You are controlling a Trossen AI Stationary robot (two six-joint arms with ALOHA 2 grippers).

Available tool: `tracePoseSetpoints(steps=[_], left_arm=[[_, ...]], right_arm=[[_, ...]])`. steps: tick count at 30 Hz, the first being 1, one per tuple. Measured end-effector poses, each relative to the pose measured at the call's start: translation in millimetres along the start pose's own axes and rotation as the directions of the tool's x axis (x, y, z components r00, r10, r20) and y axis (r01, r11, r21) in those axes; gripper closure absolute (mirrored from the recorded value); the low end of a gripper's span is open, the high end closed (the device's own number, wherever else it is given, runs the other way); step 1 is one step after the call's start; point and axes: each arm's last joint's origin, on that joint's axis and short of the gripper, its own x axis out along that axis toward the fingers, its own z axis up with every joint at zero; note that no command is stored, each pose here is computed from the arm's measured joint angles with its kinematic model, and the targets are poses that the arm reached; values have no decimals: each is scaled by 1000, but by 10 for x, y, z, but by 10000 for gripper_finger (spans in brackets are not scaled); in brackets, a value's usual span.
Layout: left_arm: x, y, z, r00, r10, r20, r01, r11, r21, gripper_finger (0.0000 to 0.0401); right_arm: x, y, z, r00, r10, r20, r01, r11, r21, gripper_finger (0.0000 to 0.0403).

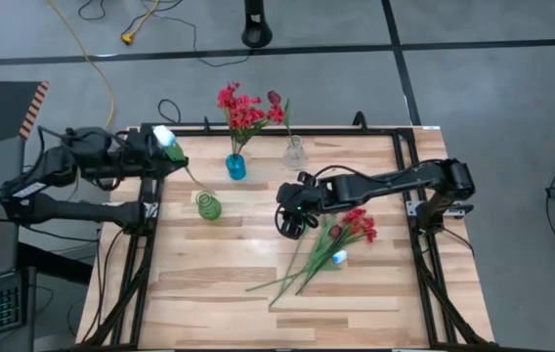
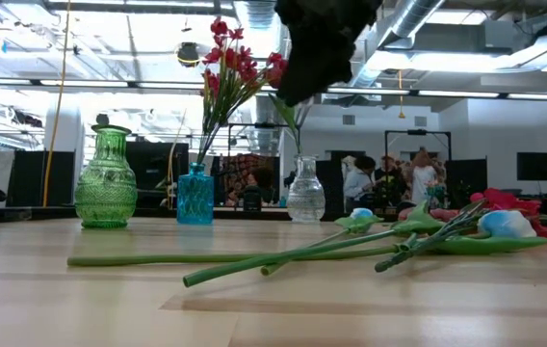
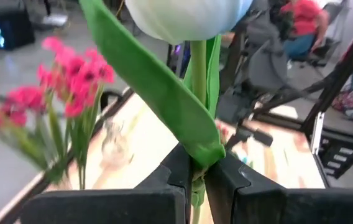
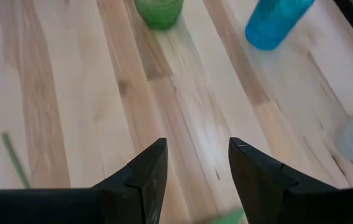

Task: Sort flowers into vase by color
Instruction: Put the top white tulip into the green vase

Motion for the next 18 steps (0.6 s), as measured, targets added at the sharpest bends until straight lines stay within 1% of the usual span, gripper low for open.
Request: tracePoseSetpoints(steps=[3, 7, 18], left_arm=[[-21, 13, -45, 998, 25, -57, -26, 1000, -17, 385], [-29, 22, -88, 994, 37, -99, -39, 999, -20, 385], [-14, 51, -135, 985, 115, -126, -113, 993, 27, 385]], right_arm=[[36, 4, -19, 1000, -5, -16, 4, 1000, -5, 207], [77, 14, -25, 1000, -6, -21, 6, 1000, 9, 207], [88, 16, -28, 1000, -7, -22, 7, 1000, 11, 207]])
